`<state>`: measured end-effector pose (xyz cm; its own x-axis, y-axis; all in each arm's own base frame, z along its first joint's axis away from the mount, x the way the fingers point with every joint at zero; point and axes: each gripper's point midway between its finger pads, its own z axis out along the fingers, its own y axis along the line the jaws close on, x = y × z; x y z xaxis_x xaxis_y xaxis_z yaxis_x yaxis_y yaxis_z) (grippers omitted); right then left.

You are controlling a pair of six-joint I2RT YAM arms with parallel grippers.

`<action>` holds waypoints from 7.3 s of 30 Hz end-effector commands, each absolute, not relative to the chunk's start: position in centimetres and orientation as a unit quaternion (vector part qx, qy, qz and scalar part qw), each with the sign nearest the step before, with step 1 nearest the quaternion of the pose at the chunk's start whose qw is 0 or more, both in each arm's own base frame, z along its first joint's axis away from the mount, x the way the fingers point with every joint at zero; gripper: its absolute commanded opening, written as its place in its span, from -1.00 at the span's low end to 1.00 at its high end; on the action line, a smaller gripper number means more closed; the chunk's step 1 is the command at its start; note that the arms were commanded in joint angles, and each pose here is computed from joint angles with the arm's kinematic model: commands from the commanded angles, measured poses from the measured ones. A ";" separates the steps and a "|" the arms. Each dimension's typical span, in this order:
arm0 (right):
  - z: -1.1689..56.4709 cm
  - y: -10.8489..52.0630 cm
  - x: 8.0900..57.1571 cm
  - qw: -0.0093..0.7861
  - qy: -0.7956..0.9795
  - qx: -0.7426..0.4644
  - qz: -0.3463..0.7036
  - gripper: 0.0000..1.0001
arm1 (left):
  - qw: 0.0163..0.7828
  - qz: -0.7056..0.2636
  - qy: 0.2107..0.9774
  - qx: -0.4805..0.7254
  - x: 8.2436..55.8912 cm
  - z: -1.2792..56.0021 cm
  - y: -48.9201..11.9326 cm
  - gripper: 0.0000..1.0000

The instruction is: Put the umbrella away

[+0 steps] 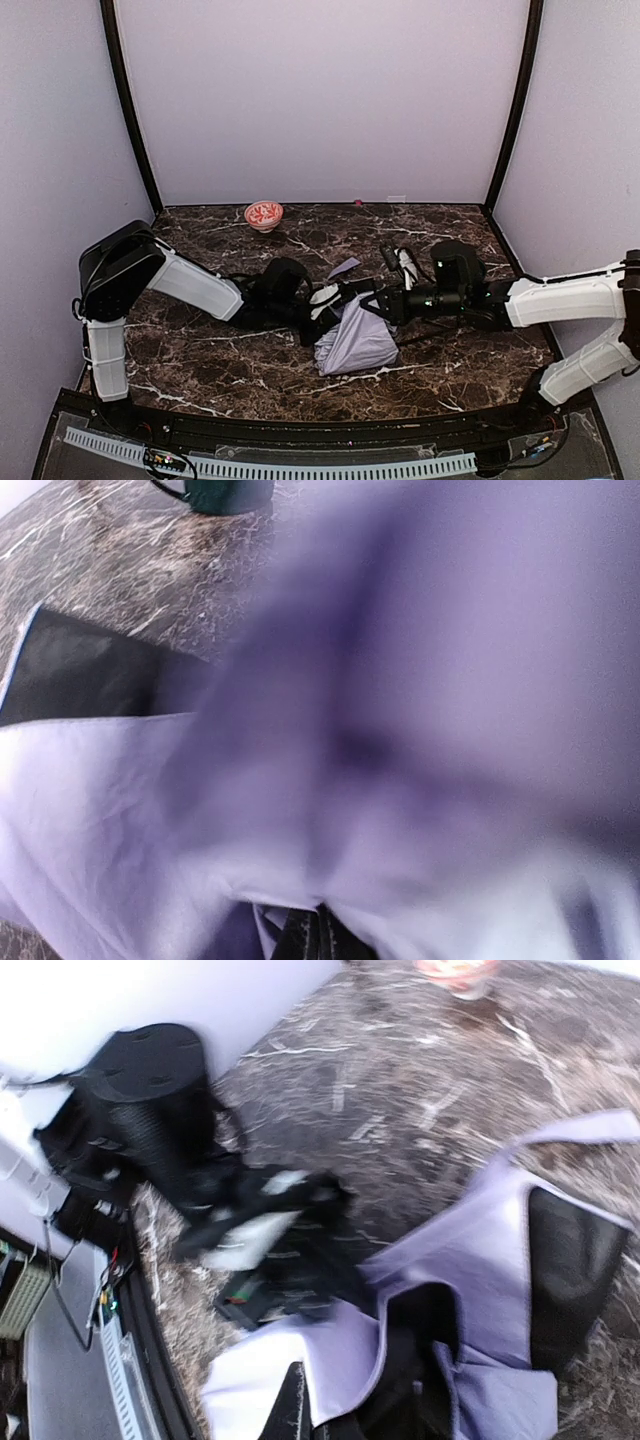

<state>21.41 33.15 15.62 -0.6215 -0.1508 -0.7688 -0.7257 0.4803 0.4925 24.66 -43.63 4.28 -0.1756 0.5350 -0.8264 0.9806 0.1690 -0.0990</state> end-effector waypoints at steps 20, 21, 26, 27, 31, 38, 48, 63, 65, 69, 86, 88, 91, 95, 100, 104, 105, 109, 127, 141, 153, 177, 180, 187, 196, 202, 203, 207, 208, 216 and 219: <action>-0.7 31.5 24.2 0.145 0.884 -0.133 0.424 -1.00 | 0.399 -0.258 0.743 0.472 31.2 8.1 -38.9 -0.10; -0.9 31.4 24.2 0.143 0.887 -0.132 0.420 -1.00 | 0.408 -0.248 0.745 0.465 31.6 8.9 -38.7 -0.07; -1.9 31.0 24.3 0.128 0.902 -0.126 0.394 -1.00 | 0.411 -0.299 0.720 0.472 29.5 13.0 -39.5 0.02; -2.1 30.9 24.4 0.125 0.905 -0.124 0.388 -1.00 | 0.394 -0.326 0.710 0.483 28.2 13.2 -40.1 0.06; -1.7 31.0 24.7 0.128 0.906 -0.116 0.387 -1.00 | 0.288 -0.359 0.737 0.495 25.9 10.4 -41.9 0.16; 0.8 31.9 25.4 0.151 0.892 -0.105 0.414 -1.00 | 0.245 -0.323 0.757 0.512 25.8 6.6 -43.1 0.24; 4.7 33.2 26.9 0.190 0.868 -0.088 0.449 -1.00 | 0.230 -0.313 0.760 0.521 26.0 3.9 -43.7 -0.25; 9.1 31.6 28.3 0.262 0.875 -0.128 0.386 -0.44 | 0.220 -0.321 0.756 0.527 25.7 2.3 -42.6 -1.00; 11.4 30.6 28.6 0.298 0.873 -0.152 0.355 -0.34 | 0.216 -0.315 0.759 0.528 25.9 1.7 -42.1 -1.00; 14.6 29.1 27.3 0.361 0.851 -0.231 0.301 -0.17 | 0.207 -0.307 0.763 0.529 26.0 0.3 -41.5 -1.00; 10.2 32.5 15.7 0.437 0.525 -0.730 -0.026 0.46 | 0.178 -0.297 0.772 0.533 26.1 -2.4 -40.9 -1.00; 9.6 32.6 16.4 0.432 0.516 -0.737 -0.053 0.54 | 0.177 -0.297 0.771 0.535 26.1 -2.4 -41.0 -1.00; 8.8 32.8 17.1 0.432 0.508 -0.741 -0.078 0.58 | 0.176 -0.298 0.769 0.537 26.0 -2.5 -41.0 -1.00; 7.5 32.5 18.2 0.429 0.500 -0.743 -0.118 0.59 | 0.173 -0.302 0.767 0.540 25.9 -2.5 -41.0 -1.00; 6.5 32.2 19.7 0.423 0.512 -0.735 -0.134 0.56 | 0.170 -0.303 0.764 0.545 25.7 -2.5 -41.0 -1.00; 5.6 32.0 20.8 0.417 0.519 -0.732 -0.141 0.50 | 0.168 -0.308 0.761 0.547 25.7 -2.2 -41.2 -1.00; 5.2 31.9 20.9 0.412 0.521 -0.735 -0.138 0.49 | 0.167 -0.308 0.760 0.547 25.6 -2.2 -41.2 -1.00; 3.6 31.8 21.2 0.387 0.531 -0.742 -0.133 0.39 | 0.163 -0.315 0.756 0.550 25.3 -2.1 -41.3 -1.00; 0.4 31.9 15.9 0.244 0.620 -0.746 0.021 -0.49 | 0.217 -0.346 0.719 0.562 27.4 3.5 -42.0 -0.29; -1.2 32.0 10.5 0.074 0.688 -0.706 0.154 -0.58 | 0.495 -0.296 0.637 0.512 30.5 15.9 -35.5 0.20; -1.8 32.9 9.4 -0.117 0.749 -0.589 0.280 -0.59 | 0.619 -0.253 0.493 0.556 19.5 22.1 -31.5 -0.02; -3.8 33.0 10.6 -0.205 0.764 -0.526 0.313 -0.66 | 0.332 -0.123 0.545 0.760 15.5 5.7 -34.7 0.22; -3.6 33.0 11.1 -0.201 0.768 -0.519 0.317 -0.64 | 0.318 -0.126 0.550 0.762 15.2 4.4 -34.4 0.22; -2.5 33.7 12.1 -0.181 0.767 -0.516 0.336 -0.52 | 0.257 -0.096 0.584 0.764 15.7 0.9 -33.5 0.19; 0.8 35.1 16.4 -0.077 0.789 -0.500 0.348 0.06 | 0.139 -0.134 0.611 0.768 13.2 -2.1 -32.7 -0.03; 4.5 34.3 20.1 0.027 0.810 -0.477 0.340 0.15 | 0.107 -0.173 0.627 0.752 13.2 -2.4 -32.8 -0.15; 5.1 34.0 20.4 0.041 0.811 -0.477 0.337 0.15 | 0.104 -0.183 0.630 0.748 13.2 -2.3 -32.9 -0.15; 7.2 32.8 21.2 0.100 0.815 -0.469 0.326 0.16 | 0.083 -0.203 0.644 0.733 13.6 -2.5 -32.9 -0.17; 8.0 32.8 21.6 0.126 0.812 -0.468 0.324 0.16 | 0.078 -0.205 0.647 0.730 13.7 -2.6 -33.0 -0.18; 13.3 31.9 21.8 0.336 0.758 -0.484 0.279 0.16 | 0.036 -0.249 0.676 0.693 14.5 -2.2 -33.7 -0.25; 14.2 32.3 19.7 0.411 0.700 -0.534 0.235 0.15 | 0.016 -0.268 0.687 0.675 14.7 -2.0 -33.9 -0.28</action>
